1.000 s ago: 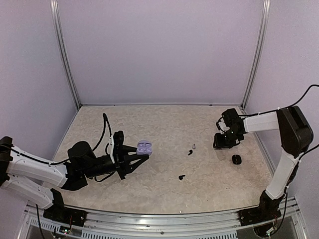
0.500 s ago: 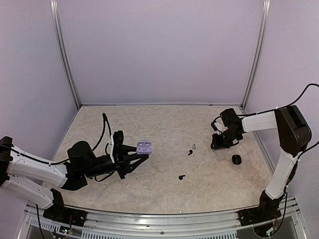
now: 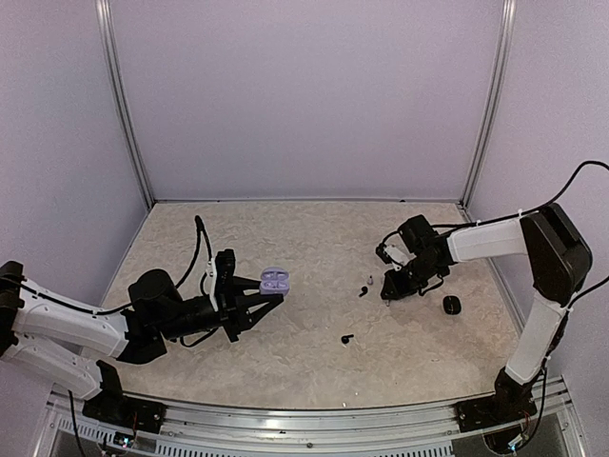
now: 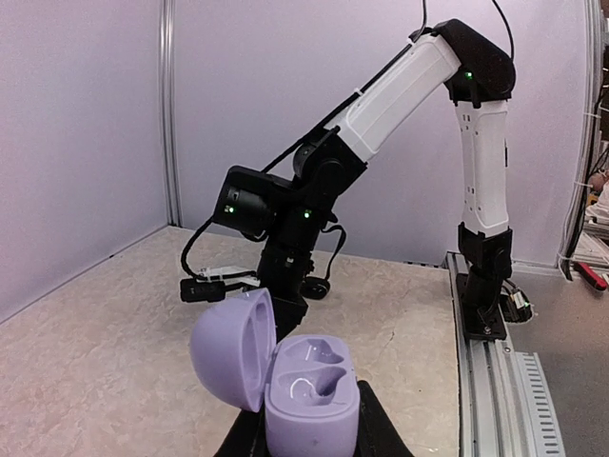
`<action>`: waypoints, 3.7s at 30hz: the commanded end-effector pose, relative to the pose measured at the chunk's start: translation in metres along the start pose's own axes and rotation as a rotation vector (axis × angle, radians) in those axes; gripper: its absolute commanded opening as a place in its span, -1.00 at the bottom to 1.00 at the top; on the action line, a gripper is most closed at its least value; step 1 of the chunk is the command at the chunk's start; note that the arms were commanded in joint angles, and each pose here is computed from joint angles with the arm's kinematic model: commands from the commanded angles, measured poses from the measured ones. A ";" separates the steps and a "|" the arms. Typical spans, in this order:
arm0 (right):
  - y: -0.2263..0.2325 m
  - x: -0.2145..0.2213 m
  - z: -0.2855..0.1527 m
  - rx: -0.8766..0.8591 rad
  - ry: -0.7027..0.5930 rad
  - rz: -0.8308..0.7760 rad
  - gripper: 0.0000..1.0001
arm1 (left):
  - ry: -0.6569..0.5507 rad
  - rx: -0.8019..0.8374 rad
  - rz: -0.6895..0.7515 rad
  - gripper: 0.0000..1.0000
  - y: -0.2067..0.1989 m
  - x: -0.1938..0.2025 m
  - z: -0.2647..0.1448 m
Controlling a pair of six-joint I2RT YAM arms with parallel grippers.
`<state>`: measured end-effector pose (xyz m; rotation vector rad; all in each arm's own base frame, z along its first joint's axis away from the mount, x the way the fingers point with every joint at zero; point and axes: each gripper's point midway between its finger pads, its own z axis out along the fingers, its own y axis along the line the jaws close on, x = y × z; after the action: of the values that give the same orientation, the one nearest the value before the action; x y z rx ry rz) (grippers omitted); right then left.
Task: Insert the wireless bluetooth earbuds into the charging case
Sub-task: Move the left earbud to the center of the board, then pick up the left earbud from the center of the board.
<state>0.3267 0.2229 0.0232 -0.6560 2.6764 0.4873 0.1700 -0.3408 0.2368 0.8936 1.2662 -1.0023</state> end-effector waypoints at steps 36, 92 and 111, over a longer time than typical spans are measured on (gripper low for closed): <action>0.126 0.105 -0.037 0.027 0.425 -0.361 -0.23 | -0.023 -0.035 0.035 -1.00 0.005 -0.022 -0.006; 0.124 0.147 -0.025 0.113 0.593 -0.412 -0.44 | -0.038 -0.030 0.038 -1.00 0.005 -0.022 -0.006; 0.138 0.142 -0.019 0.105 0.629 -0.453 -0.38 | -0.039 -0.033 0.039 -1.00 0.004 -0.020 -0.010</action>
<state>0.1389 0.2757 0.0186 -1.5043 2.9128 0.0268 0.1703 -0.3330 0.2426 0.8876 1.2788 -0.9687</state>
